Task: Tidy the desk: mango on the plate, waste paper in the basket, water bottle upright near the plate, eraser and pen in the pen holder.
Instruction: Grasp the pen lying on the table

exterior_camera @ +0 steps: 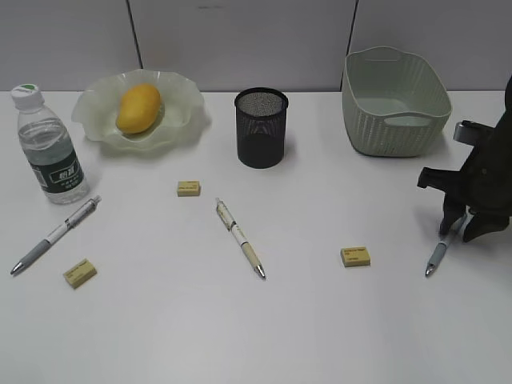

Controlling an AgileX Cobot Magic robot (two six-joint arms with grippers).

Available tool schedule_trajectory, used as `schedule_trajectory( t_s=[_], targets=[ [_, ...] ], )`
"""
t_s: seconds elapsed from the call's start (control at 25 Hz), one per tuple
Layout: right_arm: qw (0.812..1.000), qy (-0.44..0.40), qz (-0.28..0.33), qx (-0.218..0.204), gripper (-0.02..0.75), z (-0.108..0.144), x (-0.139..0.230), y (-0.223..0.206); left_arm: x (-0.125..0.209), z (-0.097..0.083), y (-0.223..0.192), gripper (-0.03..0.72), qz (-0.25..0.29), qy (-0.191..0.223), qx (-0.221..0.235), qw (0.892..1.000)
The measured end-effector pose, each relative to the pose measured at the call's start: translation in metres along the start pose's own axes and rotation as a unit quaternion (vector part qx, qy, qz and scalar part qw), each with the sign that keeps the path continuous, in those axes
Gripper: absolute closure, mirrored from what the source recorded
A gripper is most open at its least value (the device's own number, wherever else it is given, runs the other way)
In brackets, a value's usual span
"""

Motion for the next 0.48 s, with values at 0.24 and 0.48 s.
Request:
schedule_trajectory(
  t_s=[0.24,0.48],
  targets=[
    [1.000,-0.007,-0.005,-0.008,0.465,0.0017,-0.0013,0.0000,0.0000,0.0000,0.0000,0.261,0.000,0.000,0.000,1.000],
    [1.000,-0.011,-0.007,-0.010,0.466,0.0021,-0.0017,0.0001,0.0000,0.0000,0.0000,0.261,0.000,0.000,0.000,1.000]
  ],
)
Point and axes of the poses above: a point on each arm's last joint axis where the gripper is mounted, y pointing back along that axis away from the gripper, z along the wrist's bending axis when the last joint is at zero, x = y × z, the point moved 2 cm from there along -y, pointing out along that axis toward the gripper, and after that the axes turned 3 degrees about -y, right-handed, at the moved point
